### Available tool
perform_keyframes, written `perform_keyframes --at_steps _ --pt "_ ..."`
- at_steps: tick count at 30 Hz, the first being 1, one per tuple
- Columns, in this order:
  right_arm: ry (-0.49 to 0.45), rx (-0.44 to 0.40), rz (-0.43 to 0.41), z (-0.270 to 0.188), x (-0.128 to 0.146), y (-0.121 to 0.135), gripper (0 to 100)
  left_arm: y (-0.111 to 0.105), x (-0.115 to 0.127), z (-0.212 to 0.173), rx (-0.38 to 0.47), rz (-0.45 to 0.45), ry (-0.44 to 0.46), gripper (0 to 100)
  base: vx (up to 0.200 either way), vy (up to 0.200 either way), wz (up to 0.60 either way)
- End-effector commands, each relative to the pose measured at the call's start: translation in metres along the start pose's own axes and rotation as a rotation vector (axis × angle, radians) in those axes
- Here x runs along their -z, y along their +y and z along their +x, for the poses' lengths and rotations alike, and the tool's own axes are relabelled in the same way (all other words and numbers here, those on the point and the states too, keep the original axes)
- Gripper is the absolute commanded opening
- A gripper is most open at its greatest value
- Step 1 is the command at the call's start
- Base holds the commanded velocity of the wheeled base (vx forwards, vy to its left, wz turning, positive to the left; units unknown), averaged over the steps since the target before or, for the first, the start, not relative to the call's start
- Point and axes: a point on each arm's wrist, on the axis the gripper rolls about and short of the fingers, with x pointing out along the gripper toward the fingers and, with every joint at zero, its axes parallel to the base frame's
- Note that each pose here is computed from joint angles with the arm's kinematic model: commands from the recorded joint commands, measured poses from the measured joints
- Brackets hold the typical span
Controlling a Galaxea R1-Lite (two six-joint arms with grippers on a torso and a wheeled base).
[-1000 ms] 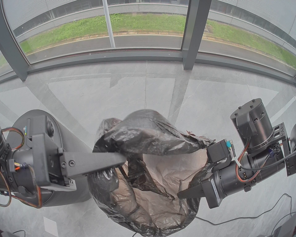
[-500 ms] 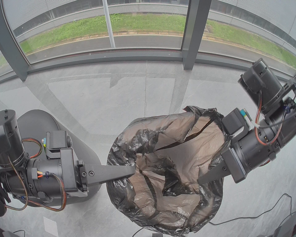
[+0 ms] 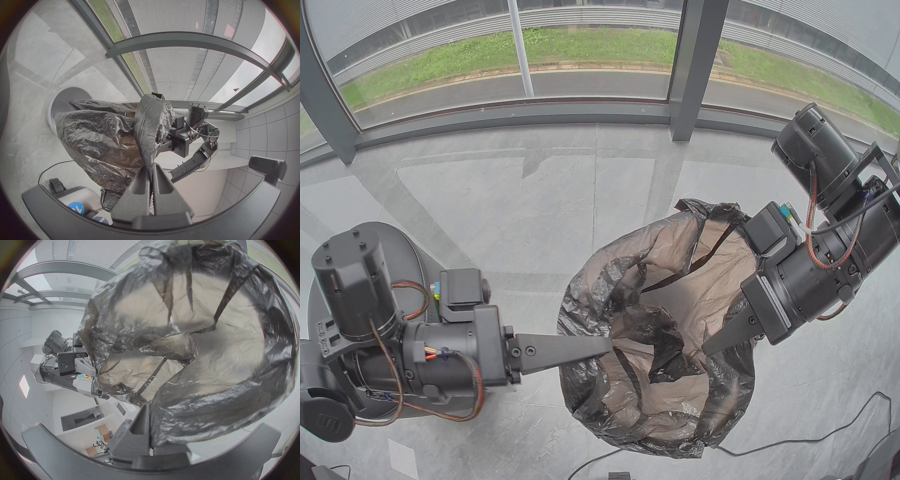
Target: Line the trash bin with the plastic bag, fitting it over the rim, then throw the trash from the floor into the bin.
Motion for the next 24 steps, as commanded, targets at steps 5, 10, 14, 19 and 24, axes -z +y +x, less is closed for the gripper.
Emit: perform_keyframes --at_steps 5,10,14,19,24 --pt "-0.006 0.029 0.033 0.002 -0.005 -0.015 0 0.039 0.002 0.029 -0.062 -0.070 0.053 0 0.000 0.000 0.00" --pt "0.023 0.049 0.059 0.015 -0.010 -0.028 0 0.053 0.002 0.038 -0.089 -0.088 0.063 0 0.000 0.000 0.00" --pt "0.009 0.058 0.042 0.022 -0.016 -0.038 0 0.069 -0.003 0.040 -0.103 -0.093 0.033 0 0.000 0.000 0.00" --pt "-0.005 0.061 0.022 0.041 -0.025 -0.046 0 0.081 -0.010 0.043 -0.101 -0.082 -0.005 0 0.000 0.000 0.00" --pt "0.001 0.063 0.023 0.065 -0.035 -0.055 0 0.099 -0.018 0.047 -0.107 -0.078 -0.036 0 0.000 0.000 0.00"
